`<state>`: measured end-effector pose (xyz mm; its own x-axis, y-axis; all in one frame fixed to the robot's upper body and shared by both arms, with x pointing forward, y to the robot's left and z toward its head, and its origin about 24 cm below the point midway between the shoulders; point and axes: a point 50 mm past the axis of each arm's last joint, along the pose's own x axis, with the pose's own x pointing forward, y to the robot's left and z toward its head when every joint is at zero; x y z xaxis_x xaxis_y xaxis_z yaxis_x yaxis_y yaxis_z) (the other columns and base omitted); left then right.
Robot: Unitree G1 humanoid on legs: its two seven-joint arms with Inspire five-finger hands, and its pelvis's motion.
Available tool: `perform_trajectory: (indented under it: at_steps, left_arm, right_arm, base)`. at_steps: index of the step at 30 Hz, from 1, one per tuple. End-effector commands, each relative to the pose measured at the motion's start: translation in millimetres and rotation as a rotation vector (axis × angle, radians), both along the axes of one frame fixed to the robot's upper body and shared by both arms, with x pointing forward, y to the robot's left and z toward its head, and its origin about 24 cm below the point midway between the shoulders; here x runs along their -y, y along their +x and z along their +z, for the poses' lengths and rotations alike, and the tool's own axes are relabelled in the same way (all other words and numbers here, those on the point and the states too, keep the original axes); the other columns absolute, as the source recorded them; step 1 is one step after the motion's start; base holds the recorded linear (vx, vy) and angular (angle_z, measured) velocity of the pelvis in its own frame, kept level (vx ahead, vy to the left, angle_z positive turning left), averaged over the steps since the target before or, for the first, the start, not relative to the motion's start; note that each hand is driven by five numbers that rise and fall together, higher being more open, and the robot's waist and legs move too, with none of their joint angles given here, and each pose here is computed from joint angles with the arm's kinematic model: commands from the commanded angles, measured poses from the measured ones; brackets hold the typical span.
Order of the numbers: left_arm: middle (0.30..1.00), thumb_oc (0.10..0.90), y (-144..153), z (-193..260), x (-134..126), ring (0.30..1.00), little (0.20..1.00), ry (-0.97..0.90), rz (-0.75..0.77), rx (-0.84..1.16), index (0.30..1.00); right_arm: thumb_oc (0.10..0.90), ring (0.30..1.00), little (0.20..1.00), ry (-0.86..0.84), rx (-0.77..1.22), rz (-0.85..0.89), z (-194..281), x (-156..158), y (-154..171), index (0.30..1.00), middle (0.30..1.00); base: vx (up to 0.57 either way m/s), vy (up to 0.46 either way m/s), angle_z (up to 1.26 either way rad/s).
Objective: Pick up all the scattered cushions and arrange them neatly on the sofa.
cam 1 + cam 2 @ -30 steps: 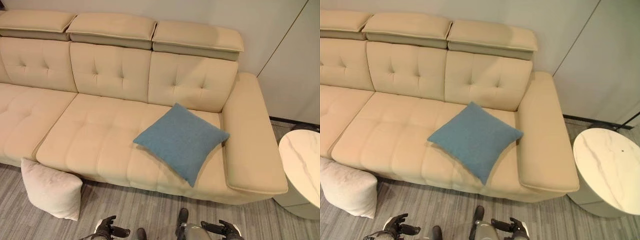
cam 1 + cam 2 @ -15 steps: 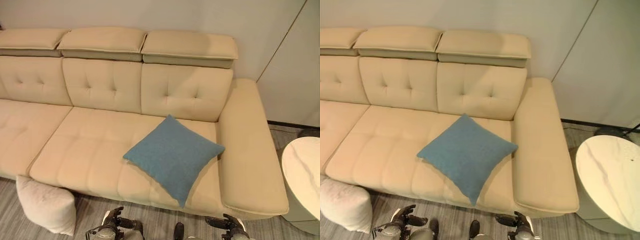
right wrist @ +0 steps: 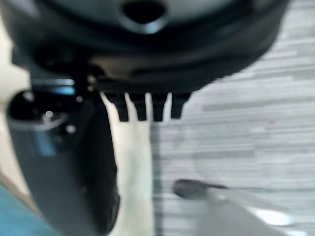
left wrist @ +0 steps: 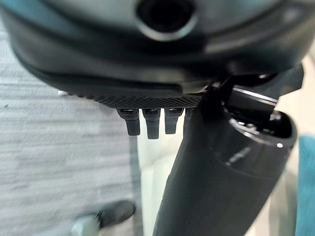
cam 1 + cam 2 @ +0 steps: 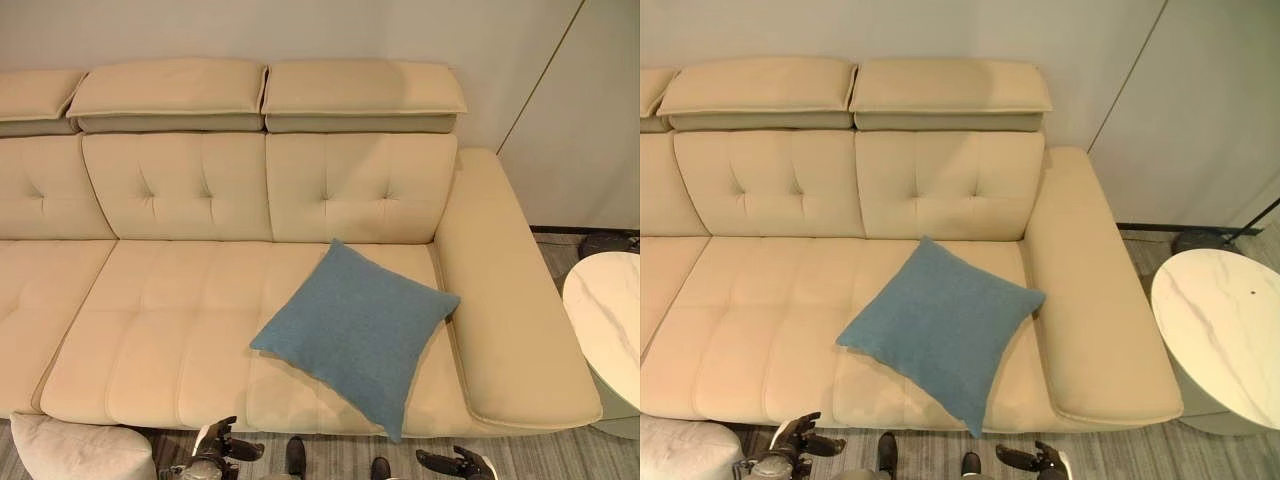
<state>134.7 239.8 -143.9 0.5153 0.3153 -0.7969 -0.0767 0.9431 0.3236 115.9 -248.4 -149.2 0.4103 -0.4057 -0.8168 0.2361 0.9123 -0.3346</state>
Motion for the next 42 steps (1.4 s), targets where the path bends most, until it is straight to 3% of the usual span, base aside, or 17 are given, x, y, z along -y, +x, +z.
perform_trajectory:
  at_steps: [1,7,15,24,33,42]
  left_arm:
    - [0.9,0.8,19.0,19.8,-31.4,0.9,0.9,0.112,0.07,0.133,0.9]
    - [0.9,0.8,37.8,62.1,-73.9,0.9,0.9,0.268,0.167,0.364,0.9]
    - [0.9,0.8,73.0,120.7,-83.5,0.9,0.9,0.273,0.316,0.73,0.9]
    - [0.9,0.8,157.5,212.6,-58.0,0.9,0.9,0.278,0.207,1.111,0.9]
    - [0.9,0.8,191.6,260.6,-48.1,0.9,0.9,0.339,0.111,1.223,0.9]
    - [0.9,0.8,214.9,284.5,-34.1,0.9,0.9,0.31,0.056,1.262,0.9]
  right_arm:
    - [0.8,0.9,0.9,-0.168,0.151,-0.022,27.8,41.8,25.0,0.9,0.9]
    - [0.8,0.9,0.9,-0.313,0.427,-0.066,76.9,74.6,48.0,0.9,0.9]
    - [0.8,0.9,0.9,-0.207,0.725,-0.245,109.7,65.6,76.9,0.9,0.9]
    - [0.8,0.9,0.9,0.072,1.02,-0.263,149.7,15.6,151.8,0.9,0.9]
    - [0.8,0.9,0.9,0.207,1.1,-0.167,169.4,-28.5,185.9,0.9,0.9]
    - [0.8,0.9,0.9,0.348,1.122,0.083,186.4,-92.0,208.3,0.9,0.9]
  base:
    - [0.01,0.047,-0.06]
    - [0.03,0.069,-0.09]
    - [0.01,0.043,-0.1]
    - [-0.12,0.049,-0.13]
    - [-0.01,0.058,-0.07]
    - [0.0,0.057,-0.05]
